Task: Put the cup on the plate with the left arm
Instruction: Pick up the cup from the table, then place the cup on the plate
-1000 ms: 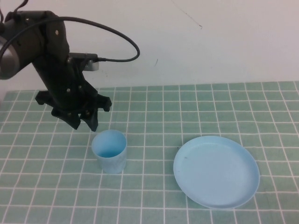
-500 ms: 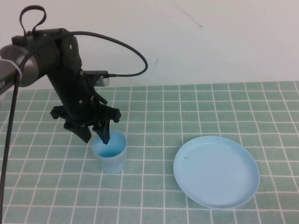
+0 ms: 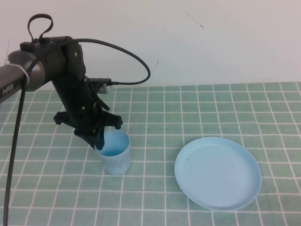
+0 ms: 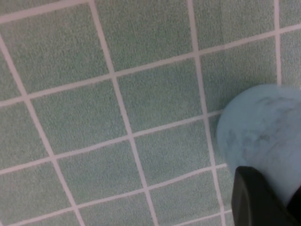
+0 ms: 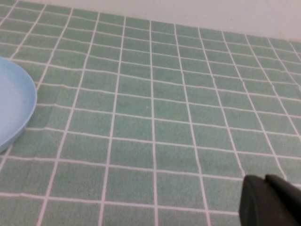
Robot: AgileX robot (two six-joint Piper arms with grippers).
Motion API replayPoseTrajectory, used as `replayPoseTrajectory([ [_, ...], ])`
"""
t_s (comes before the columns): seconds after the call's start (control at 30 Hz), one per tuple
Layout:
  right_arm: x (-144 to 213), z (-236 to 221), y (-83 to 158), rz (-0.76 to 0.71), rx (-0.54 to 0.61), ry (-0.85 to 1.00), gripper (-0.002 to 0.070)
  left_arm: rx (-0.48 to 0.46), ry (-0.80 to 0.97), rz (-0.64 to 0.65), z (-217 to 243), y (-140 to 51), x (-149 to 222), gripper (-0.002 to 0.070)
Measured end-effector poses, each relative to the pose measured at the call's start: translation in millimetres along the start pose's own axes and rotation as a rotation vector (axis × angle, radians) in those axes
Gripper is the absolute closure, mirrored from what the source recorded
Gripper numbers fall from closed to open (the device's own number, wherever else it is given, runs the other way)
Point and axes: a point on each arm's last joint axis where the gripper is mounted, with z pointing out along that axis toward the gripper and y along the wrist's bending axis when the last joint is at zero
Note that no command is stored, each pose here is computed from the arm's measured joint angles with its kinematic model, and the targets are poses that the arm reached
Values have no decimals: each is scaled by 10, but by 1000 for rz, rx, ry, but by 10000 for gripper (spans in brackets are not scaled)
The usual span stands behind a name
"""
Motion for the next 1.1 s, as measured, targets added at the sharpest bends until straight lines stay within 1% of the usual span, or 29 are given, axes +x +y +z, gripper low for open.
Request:
replayPoseTrajectory([
  [0.1,0,0,0,0,0,0,678,-2,-4,1,-9,0,-5,664],
  [0.23,0,0,0,0,0,0,678,10,-52,12,-134,-30,-69,666],
  [0.37,0,0,0,0,0,0,678,50,-142,38,-395,-190,-137,666],
  [0.47,0,0,0,0,0,0,678,92,-215,73,-612,-423,-168,666],
  [0.6,0,0,0,0,0,0,678,143,-280,160,-808,-859,-151,666],
  [0.73,0,0,0,0,0,0,678,172,-286,251,-842,-1275,-43,667],
  [0.93,0,0,0,0,0,0,678,189,-250,334,-739,-1685,108,667],
  [1.1,0,0,0,0,0,0,678,165,-194,364,-485,-1904,144,667],
])
